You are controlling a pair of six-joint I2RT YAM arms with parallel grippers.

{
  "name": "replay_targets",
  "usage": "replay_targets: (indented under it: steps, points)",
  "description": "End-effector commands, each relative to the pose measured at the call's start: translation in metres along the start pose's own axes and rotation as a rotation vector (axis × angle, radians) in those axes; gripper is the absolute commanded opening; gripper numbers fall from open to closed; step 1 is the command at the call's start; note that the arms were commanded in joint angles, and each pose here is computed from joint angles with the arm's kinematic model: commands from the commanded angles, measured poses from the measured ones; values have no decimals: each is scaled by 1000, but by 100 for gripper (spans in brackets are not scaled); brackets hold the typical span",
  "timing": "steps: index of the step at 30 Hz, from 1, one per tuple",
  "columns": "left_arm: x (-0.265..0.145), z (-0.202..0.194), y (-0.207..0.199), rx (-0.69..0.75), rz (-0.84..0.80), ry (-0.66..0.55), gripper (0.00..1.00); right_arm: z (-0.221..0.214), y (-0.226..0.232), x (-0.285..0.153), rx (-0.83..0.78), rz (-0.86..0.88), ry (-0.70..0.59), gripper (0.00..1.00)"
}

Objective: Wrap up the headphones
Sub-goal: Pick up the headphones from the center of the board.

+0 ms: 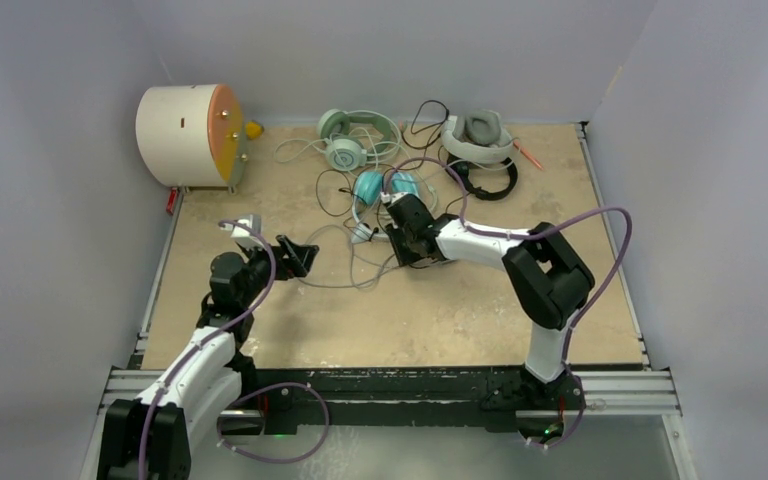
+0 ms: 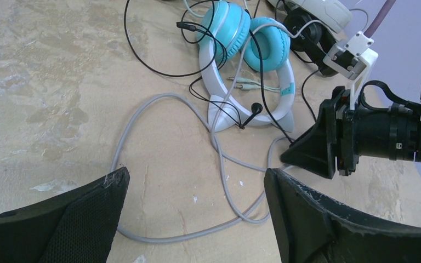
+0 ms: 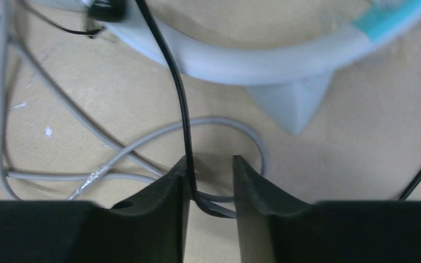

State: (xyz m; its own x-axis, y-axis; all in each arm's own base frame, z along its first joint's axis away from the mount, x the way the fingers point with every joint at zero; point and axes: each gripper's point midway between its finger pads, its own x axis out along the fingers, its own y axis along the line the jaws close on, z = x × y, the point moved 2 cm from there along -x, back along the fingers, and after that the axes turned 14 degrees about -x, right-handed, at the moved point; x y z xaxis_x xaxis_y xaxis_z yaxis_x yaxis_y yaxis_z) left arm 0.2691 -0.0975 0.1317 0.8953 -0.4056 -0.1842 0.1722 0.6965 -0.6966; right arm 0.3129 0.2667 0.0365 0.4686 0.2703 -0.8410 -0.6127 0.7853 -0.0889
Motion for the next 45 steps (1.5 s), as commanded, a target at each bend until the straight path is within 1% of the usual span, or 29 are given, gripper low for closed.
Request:
replay_targets:
  steps: [1, 4, 5, 8, 11, 13, 15, 16, 19, 20, 22, 23, 24, 25, 26, 27, 29, 32, 34, 36, 38, 39, 41, 43, 45]
  points:
    - [1, 4, -8, 30, -42, -17, 91, -24, -21, -23, 69, -140, 81, 23]
    - [2, 3, -7, 29, -43, -12, 91, -13, -33, -52, 75, -185, -7, 4]
    - [3, 2, -7, 28, -44, -8, 91, -8, -35, -62, 72, -188, -36, 0]
    - [4, 0, -8, 22, -46, 7, 91, 7, -46, -97, 76, -216, -108, 0]
    - [5, -1, -10, 15, -53, 20, 91, 10, -74, -128, 141, -322, -130, 0]
    - [7, -1, -13, 1, -56, 25, 91, 7, -105, -146, 275, -388, -127, 0]
    - [11, -1, -16, -18, -56, 33, 91, -5, -143, -164, 447, -448, -116, 0]
    - [13, -1, -20, -27, -54, 39, 91, -17, -170, -173, 554, -493, -113, 0]
    - [23, -2, -25, -46, -15, 65, 91, -45, -213, -197, 820, -586, -143, 0]
    - [26, -4, -26, -50, 1, 74, 91, -49, -219, -202, 868, -592, -165, 0]
    - [31, -6, -28, -60, 38, 86, 91, -45, -219, -201, 864, -554, -208, 1]
    - [33, -7, -29, -65, 51, 92, 92, -40, -214, -197, 837, -504, -214, 7]
    - [35, -6, -31, -70, 58, 92, 92, -37, -210, -191, 811, -455, -204, 22]
    - [36, -6, -32, -75, 68, 93, 92, -35, -209, -186, 792, -431, -189, 46]
    - [36, -5, -32, -80, 82, 92, 92, -32, -209, -182, 745, -415, -181, 61]
    - [36, -4, -31, -88, 100, 86, 92, -28, -202, -177, 702, -351, -172, 64]
    - [34, -1, -26, -111, 149, 70, 92, -14, -186, -167, 611, -231, -206, 68]
    - [29, 1, -19, -128, 202, 46, 93, 6, -159, -158, 478, -189, -221, 72]
    - [25, 4, -14, -140, 242, 24, 96, 21, -142, -150, 405, -167, -228, 74]
    - [21, 5, -10, -152, 274, 12, 99, 34, -126, -139, 373, -113, -227, 74]
    - [17, 7, -6, -161, 305, -3, 100, 45, -113, -120, 335, -92, -207, 75]
    - [16, 8, -5, -163, 316, -9, 100, 52, -109, -117, 319, -93, -209, 75]
    - [12, 8, -2, -164, 339, -12, 100, 60, -100, -96, 300, -96, -169, 75]
    - [10, 10, -2, -166, 347, -18, 100, 67, -92, -78, 299, -105, -142, 75]
    - [9, 11, -3, -169, 347, -18, 100, 76, -90, -63, 315, -131, -134, 78]
